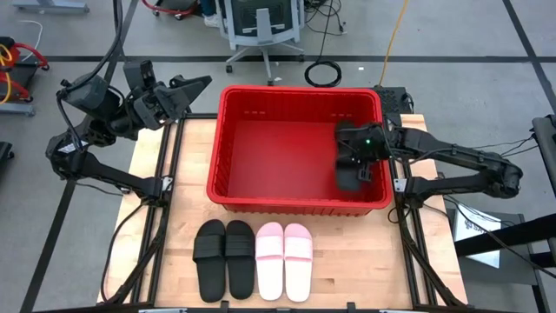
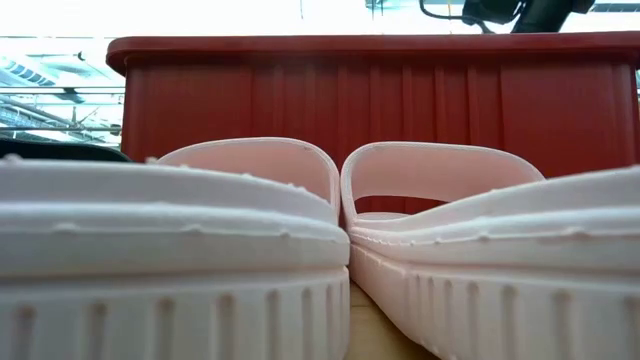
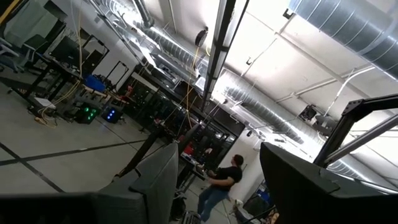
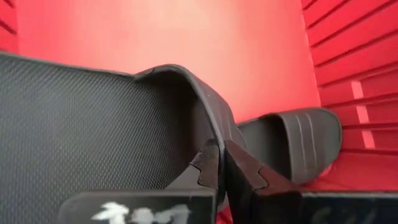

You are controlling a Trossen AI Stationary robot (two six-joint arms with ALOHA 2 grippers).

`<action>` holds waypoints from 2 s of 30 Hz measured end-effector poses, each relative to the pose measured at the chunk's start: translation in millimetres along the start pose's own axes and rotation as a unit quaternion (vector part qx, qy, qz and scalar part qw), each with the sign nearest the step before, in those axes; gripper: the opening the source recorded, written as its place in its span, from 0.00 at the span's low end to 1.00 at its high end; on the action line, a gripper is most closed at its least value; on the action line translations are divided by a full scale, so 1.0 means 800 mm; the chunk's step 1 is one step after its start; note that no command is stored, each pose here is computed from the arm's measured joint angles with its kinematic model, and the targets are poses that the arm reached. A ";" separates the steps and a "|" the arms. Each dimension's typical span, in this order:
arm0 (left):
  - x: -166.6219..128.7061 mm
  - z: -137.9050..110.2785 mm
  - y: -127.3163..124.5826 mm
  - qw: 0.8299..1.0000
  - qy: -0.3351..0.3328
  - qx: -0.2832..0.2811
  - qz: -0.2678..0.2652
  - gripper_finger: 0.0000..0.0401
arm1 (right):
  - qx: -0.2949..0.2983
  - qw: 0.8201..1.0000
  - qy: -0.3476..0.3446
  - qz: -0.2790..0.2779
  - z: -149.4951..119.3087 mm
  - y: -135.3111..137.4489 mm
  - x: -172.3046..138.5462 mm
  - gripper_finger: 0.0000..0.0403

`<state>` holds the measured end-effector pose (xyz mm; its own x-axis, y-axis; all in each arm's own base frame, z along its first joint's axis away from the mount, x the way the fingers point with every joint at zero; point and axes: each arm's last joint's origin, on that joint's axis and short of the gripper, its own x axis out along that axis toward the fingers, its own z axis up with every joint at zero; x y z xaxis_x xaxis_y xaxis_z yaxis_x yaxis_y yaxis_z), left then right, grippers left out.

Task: Pick and place slides into bin
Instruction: Put the black slide into the red bin

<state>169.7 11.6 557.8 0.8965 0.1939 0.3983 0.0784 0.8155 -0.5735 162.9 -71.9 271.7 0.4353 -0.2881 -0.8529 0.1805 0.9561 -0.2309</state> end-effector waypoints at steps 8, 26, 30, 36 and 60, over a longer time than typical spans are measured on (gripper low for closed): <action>0.005 -0.004 0.002 1.000 0.004 0.000 0.003 0.57 | -0.013 1.000 0.018 -0.010 -0.007 -0.011 0.000 0.00; 0.009 -0.008 0.004 1.000 0.008 0.005 0.006 0.57 | -0.014 0.995 0.092 0.041 -0.016 -0.029 0.029 0.00; 0.009 -0.008 0.004 1.000 0.009 0.005 0.006 0.57 | -0.018 0.994 0.105 0.032 -0.016 -0.030 0.034 0.01; 0.009 -0.008 0.004 1.000 0.009 0.006 0.006 0.57 | -0.020 0.993 0.117 0.025 -0.015 -0.031 0.037 0.01; 0.009 -0.009 0.003 1.000 0.016 0.003 -0.005 0.57 | -0.010 0.988 0.152 0.022 -0.021 -0.026 0.036 0.26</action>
<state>179.7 11.3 554.5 0.9094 0.1684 0.3804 0.0846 0.8205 -0.5654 156.5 -99.4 243.8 0.1560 -0.2190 -0.9632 0.1477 0.9693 -0.1965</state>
